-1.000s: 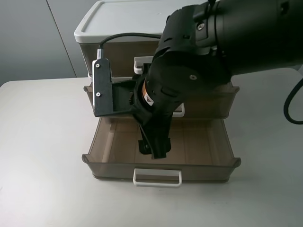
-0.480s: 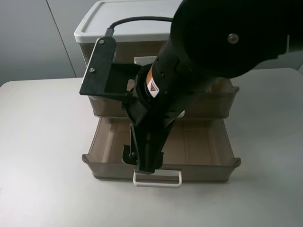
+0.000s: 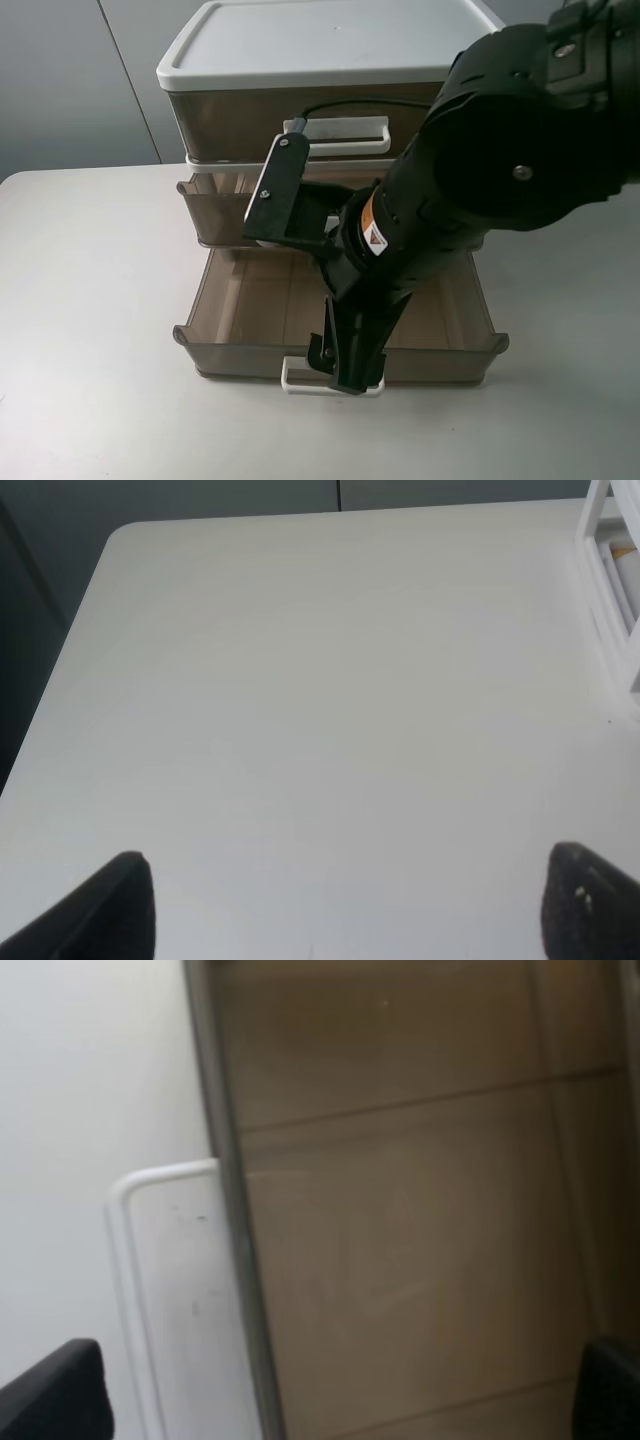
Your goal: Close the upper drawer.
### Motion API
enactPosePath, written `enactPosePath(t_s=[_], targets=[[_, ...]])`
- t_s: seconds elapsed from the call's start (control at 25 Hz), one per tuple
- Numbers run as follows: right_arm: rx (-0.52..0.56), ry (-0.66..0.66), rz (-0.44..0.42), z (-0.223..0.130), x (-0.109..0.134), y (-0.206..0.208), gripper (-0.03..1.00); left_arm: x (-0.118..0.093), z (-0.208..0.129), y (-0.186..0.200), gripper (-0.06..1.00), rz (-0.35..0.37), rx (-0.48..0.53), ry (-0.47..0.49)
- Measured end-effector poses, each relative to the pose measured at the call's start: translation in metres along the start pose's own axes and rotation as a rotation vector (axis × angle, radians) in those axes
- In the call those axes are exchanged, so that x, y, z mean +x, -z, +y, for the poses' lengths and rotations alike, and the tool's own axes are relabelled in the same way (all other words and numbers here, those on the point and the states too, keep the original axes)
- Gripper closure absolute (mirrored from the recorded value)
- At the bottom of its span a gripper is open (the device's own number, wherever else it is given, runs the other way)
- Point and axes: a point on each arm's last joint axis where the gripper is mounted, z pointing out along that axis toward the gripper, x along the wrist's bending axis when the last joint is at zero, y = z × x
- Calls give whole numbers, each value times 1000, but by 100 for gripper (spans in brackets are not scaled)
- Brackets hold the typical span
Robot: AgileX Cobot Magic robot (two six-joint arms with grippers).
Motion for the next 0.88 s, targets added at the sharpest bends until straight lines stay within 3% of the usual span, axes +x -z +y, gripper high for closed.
enactPosePath(t_s=[0.88], targets=[[-50, 0, -67, -3, -17, -12, 27, 0, 0, 0, 20, 0, 0, -4]])
